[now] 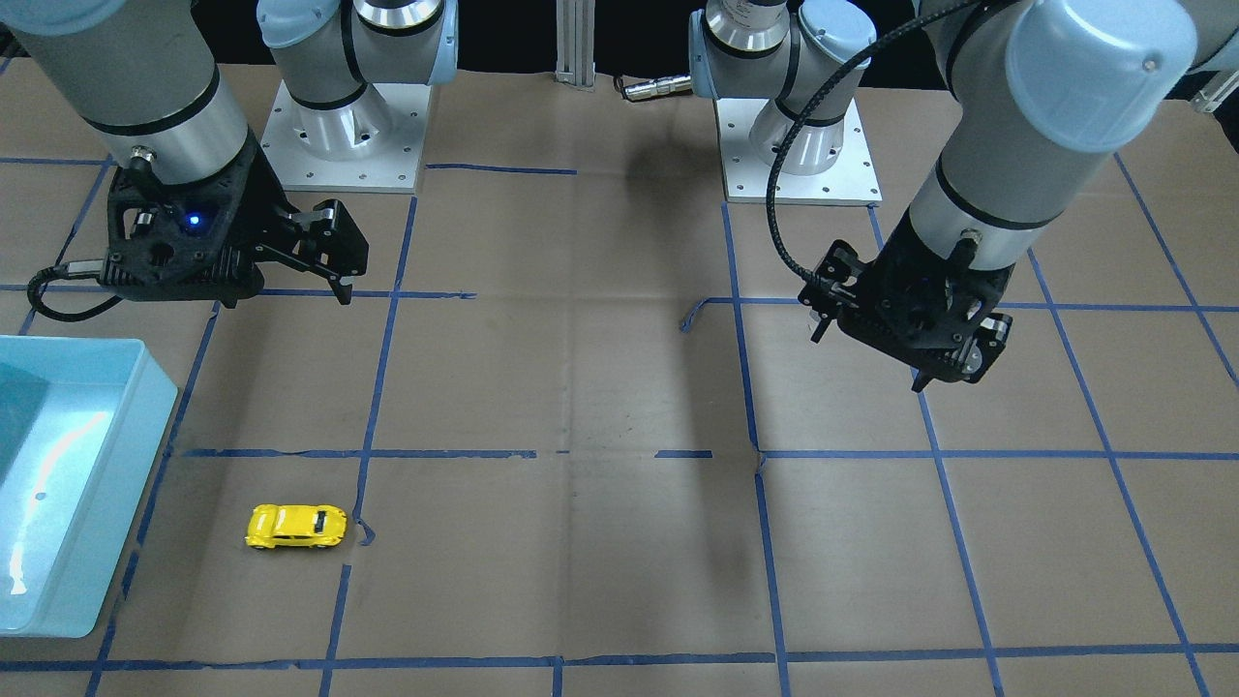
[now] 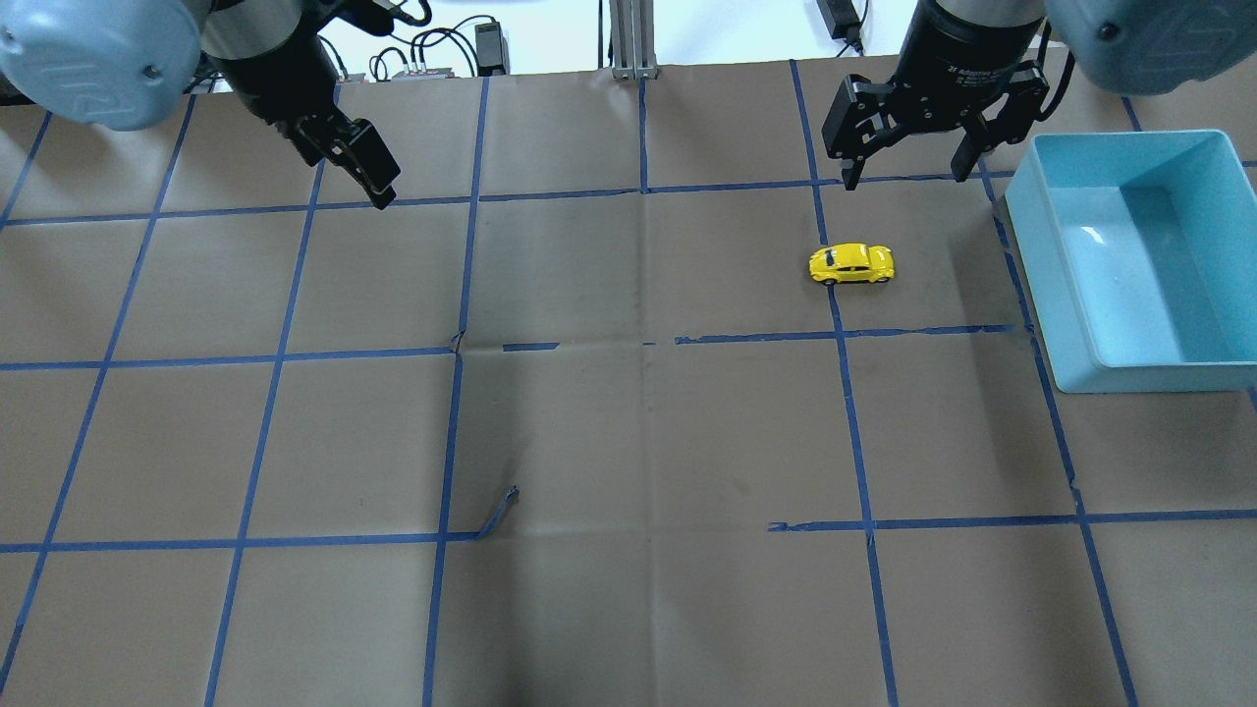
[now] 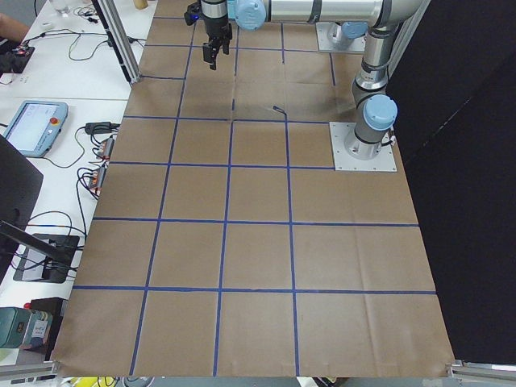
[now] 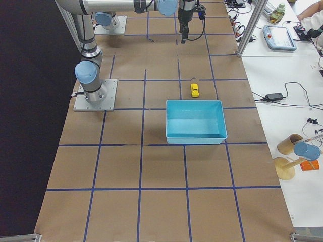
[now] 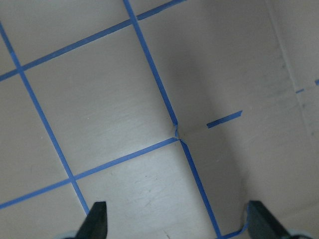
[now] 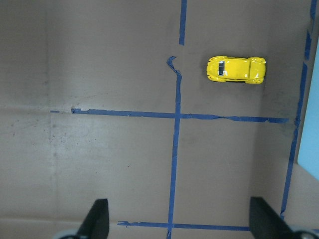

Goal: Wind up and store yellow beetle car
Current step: 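Raise the left gripper away while the released car rolls toward the tray, then move the right gripper down over the stopped yellow car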

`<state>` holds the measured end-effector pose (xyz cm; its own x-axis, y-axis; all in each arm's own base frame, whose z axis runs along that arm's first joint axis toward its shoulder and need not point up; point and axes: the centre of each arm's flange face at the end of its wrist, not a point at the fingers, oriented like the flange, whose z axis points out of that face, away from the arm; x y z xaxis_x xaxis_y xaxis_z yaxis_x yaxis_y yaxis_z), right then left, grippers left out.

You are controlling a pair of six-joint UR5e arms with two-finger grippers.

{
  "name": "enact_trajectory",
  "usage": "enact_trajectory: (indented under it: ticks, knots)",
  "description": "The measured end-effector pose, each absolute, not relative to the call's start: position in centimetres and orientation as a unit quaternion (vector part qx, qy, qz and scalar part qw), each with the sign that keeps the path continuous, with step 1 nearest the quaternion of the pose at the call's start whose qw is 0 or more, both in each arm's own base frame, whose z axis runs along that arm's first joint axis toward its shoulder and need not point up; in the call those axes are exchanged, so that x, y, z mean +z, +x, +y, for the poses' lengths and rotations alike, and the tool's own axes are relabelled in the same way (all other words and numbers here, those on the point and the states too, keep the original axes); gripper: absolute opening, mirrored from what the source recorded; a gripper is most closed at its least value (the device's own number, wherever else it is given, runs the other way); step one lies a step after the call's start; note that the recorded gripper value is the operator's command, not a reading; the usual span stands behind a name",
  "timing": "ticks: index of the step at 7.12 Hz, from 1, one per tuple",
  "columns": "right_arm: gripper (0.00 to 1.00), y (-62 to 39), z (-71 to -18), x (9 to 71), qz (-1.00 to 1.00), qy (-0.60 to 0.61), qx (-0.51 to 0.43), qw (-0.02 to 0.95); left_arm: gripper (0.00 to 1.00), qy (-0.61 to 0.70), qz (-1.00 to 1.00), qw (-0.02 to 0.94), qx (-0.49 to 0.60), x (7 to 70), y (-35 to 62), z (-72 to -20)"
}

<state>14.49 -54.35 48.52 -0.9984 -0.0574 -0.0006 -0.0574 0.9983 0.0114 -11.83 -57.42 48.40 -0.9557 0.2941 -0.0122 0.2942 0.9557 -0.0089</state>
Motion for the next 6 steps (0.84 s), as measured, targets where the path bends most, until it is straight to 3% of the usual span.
enact_trajectory:
  ticks: [2, 6]
  knots:
    - [1.00, 14.4, -54.5, 48.3, 0.997, -0.073, 0.008, 0.001, 0.99, 0.064, 0.998, 0.005, 0.002, 49.3, -11.9, -57.0]
    - [1.00, 13.8, -55.0, 47.5, 0.956, -0.292, 0.016, 0.001, 0.99, 0.043, 0.999, 0.006, -0.001, 50.1, -12.0, -56.3]
